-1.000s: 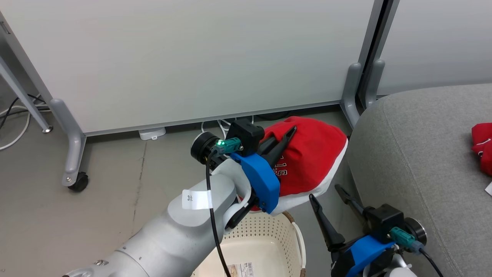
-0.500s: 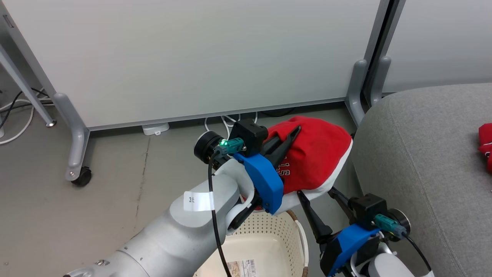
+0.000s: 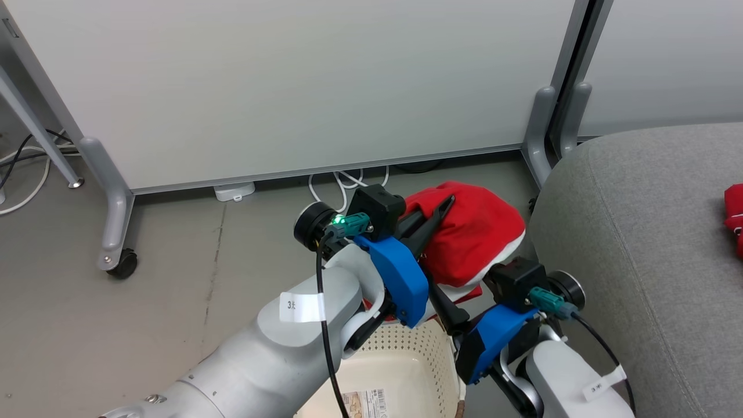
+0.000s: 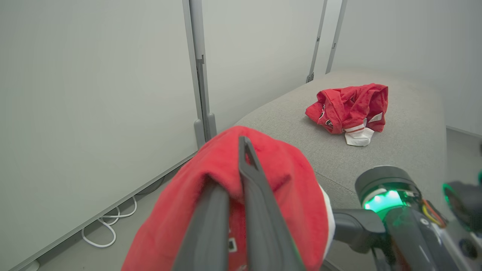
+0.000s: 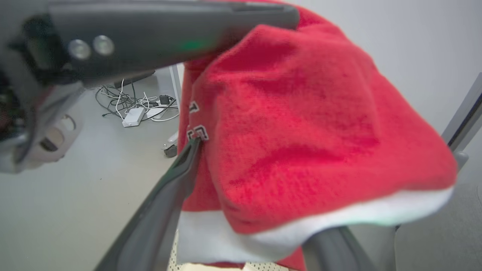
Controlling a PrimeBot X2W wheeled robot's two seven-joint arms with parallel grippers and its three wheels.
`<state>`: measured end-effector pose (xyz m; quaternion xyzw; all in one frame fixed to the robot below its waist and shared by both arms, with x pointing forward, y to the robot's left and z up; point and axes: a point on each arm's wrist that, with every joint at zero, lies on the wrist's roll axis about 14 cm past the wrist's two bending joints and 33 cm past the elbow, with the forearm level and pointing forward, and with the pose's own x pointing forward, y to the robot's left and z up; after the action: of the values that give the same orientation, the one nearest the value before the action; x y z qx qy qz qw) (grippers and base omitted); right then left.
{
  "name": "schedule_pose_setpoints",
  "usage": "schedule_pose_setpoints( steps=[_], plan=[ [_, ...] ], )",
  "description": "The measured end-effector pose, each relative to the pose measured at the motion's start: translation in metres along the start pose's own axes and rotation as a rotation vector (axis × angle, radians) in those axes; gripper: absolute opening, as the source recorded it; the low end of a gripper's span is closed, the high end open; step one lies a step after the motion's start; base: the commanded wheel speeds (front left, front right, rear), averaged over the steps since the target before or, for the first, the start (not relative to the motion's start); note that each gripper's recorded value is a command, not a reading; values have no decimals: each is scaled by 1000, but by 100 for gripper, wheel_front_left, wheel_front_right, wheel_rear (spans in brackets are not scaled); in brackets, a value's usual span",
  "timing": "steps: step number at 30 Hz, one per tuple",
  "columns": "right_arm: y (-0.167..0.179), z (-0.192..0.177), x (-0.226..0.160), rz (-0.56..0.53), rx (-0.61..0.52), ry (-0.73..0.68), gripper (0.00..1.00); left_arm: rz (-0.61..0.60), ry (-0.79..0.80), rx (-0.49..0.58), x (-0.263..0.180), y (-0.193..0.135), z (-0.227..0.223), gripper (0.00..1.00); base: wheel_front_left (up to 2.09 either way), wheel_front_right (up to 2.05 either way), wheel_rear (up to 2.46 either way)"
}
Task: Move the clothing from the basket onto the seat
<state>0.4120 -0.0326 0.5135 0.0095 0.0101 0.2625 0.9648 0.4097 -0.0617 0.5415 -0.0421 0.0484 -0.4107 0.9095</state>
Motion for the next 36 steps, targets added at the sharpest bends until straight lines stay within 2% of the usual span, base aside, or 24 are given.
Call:
schedule_pose_setpoints(
  steps=[5,6,8,36],
  plan=[
    [-7,1,8,-6,-35,17,100,-8,3,-2,2,-2,-1,0,0,0,0],
    [-8,0,9,-5,-45,24,49,-10,4,-2,2,-3,-1,0,0,0,0],
    [-8,-2,10,-3,-55,38,0,-13,3,-3,2,-4,-1,0,0,0,0],
    [-14,-10,6,-22,-55,52,0,-21,13,-2,2,-9,-4,0,0,0,0]
  ],
)
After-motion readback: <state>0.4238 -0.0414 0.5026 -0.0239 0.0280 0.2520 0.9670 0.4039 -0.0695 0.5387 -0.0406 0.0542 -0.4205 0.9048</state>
